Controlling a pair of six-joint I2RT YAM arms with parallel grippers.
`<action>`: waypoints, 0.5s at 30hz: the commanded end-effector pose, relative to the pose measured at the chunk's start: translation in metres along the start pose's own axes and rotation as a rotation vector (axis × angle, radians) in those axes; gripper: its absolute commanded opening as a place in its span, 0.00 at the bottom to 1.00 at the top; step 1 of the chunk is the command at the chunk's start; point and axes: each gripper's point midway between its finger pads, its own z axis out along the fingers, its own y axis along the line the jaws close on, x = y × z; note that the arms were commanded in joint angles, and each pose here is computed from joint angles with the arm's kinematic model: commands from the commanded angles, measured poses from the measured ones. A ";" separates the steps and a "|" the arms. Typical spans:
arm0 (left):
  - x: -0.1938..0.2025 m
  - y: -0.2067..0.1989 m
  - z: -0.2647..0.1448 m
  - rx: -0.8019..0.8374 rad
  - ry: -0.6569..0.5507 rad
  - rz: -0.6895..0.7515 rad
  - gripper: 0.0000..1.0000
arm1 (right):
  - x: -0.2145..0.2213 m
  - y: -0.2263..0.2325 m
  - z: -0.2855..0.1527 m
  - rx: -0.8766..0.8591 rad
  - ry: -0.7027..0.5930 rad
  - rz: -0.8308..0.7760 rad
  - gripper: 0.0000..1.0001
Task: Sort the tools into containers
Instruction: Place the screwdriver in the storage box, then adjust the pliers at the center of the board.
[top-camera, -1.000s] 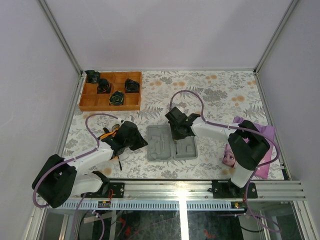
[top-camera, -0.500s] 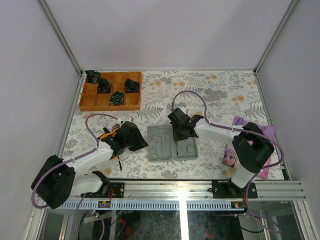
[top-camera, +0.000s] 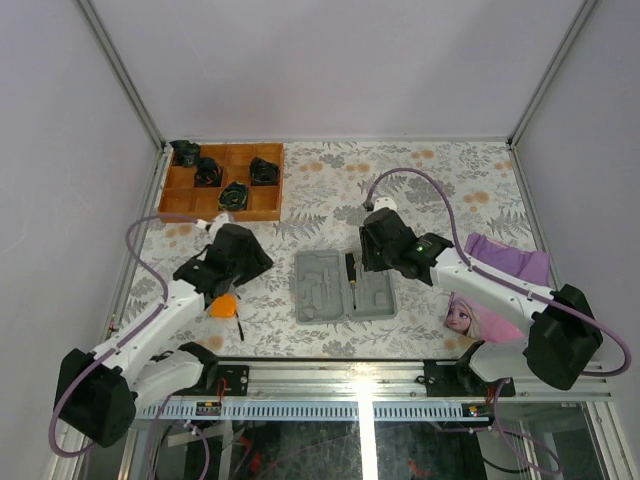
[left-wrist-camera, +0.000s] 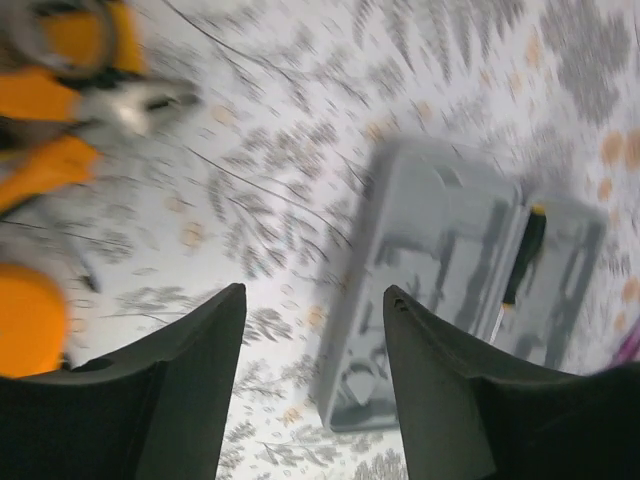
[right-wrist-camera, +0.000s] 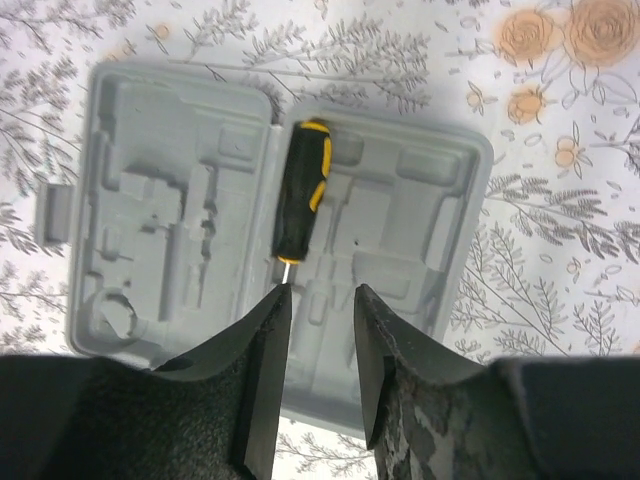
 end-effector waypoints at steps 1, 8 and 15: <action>-0.046 0.046 -0.018 -0.199 -0.129 -0.045 0.57 | 0.013 -0.016 -0.001 0.028 -0.006 -0.002 0.39; -0.110 0.080 -0.031 -0.398 -0.170 0.018 0.61 | 0.028 -0.010 0.001 -0.032 0.011 0.021 0.42; -0.136 0.098 -0.039 -0.559 -0.110 0.230 0.61 | 0.036 -0.006 0.001 -0.069 0.034 0.006 0.42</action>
